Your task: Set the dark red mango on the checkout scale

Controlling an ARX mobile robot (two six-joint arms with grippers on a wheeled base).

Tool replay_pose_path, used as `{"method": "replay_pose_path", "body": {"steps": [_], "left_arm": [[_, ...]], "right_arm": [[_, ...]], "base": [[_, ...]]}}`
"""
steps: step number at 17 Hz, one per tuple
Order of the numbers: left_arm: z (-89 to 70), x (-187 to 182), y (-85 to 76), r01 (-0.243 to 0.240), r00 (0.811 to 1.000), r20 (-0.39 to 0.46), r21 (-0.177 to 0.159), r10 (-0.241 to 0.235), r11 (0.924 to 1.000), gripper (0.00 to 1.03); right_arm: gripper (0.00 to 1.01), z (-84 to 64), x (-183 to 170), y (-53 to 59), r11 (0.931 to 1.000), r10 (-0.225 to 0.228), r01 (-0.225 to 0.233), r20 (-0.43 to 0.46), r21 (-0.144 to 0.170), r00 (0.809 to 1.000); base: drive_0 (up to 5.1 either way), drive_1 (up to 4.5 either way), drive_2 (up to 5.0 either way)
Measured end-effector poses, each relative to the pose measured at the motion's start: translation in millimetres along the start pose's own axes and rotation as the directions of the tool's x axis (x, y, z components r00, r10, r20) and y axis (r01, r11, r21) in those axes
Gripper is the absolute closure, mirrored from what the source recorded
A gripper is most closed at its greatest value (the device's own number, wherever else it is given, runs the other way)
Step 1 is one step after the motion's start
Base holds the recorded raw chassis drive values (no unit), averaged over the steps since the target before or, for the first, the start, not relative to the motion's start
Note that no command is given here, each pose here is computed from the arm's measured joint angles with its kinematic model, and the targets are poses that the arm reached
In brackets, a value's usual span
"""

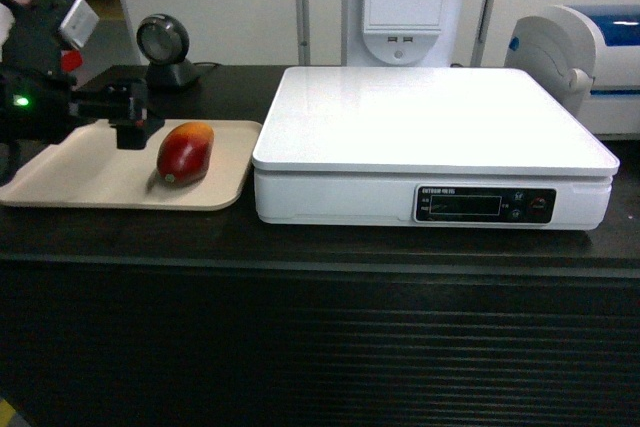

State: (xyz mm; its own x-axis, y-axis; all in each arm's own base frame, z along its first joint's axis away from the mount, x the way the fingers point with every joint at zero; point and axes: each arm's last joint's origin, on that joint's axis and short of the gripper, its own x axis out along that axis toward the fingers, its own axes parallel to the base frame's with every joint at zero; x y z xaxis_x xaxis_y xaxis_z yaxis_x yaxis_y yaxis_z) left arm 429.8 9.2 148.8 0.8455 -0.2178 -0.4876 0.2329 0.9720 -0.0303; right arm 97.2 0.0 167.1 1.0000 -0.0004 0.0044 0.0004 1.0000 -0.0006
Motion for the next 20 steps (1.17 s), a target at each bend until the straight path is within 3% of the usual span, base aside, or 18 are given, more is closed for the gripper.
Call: {"method": "replay_pose_path", "body": {"steps": [5, 11, 14, 15, 17, 20], "left_arm": [[16.4, 55, -4.9, 0.012, 0.999, -0.037, 0.003, -0.012, 0.9999, 0.05], [18.5, 93, 1.1, -0.064, 0.987, -0.152, -0.099, 0.048, 0.993, 0.05], [12.4, 102, 1.2, -0.051, 0.971, -0.238, -0.148, 0.014, 0.9877, 0.05], [10.8, 103, -1.7, -0.037, 0.97, -0.245, -0.145, 0.0, 0.9887, 0.11], [11.3, 104, -5.8, -0.033, 0.97, -0.243, -0.134, -0.001, 0.9905, 0.34], [11.1, 103, -6.0, -0.033, 0.97, -0.242, -0.131, 0.0, 0.9908, 0.41]], "right_arm": [[0.03, 0.0, 0, 0.0, 1.0, 0.0, 0.0, 0.0, 0.0, 1.0], [0.03, 0.0, 0, 0.0, 1.0, 0.0, 0.0, 0.0, 0.0, 1.0], [0.03, 0.0, 0, 0.0, 1.0, 0.0, 0.0, 0.0, 0.0, 1.0], [0.03, 0.0, 0, 0.0, 1.0, 0.0, 0.0, 0.0, 0.0, 1.0], [0.03, 0.0, 0, 0.0, 1.0, 0.0, 0.0, 0.0, 0.0, 1.0], [0.03, 0.0, 0, 0.0, 1.0, 0.0, 0.0, 0.0, 0.0, 1.0]], "base": [[0.0, 0.0, 0.0], [0.0, 0.0, 0.0], [0.0, 0.0, 0.0], [0.0, 0.0, 0.0], [0.0, 0.0, 0.0], [0.0, 0.0, 0.0]]}}
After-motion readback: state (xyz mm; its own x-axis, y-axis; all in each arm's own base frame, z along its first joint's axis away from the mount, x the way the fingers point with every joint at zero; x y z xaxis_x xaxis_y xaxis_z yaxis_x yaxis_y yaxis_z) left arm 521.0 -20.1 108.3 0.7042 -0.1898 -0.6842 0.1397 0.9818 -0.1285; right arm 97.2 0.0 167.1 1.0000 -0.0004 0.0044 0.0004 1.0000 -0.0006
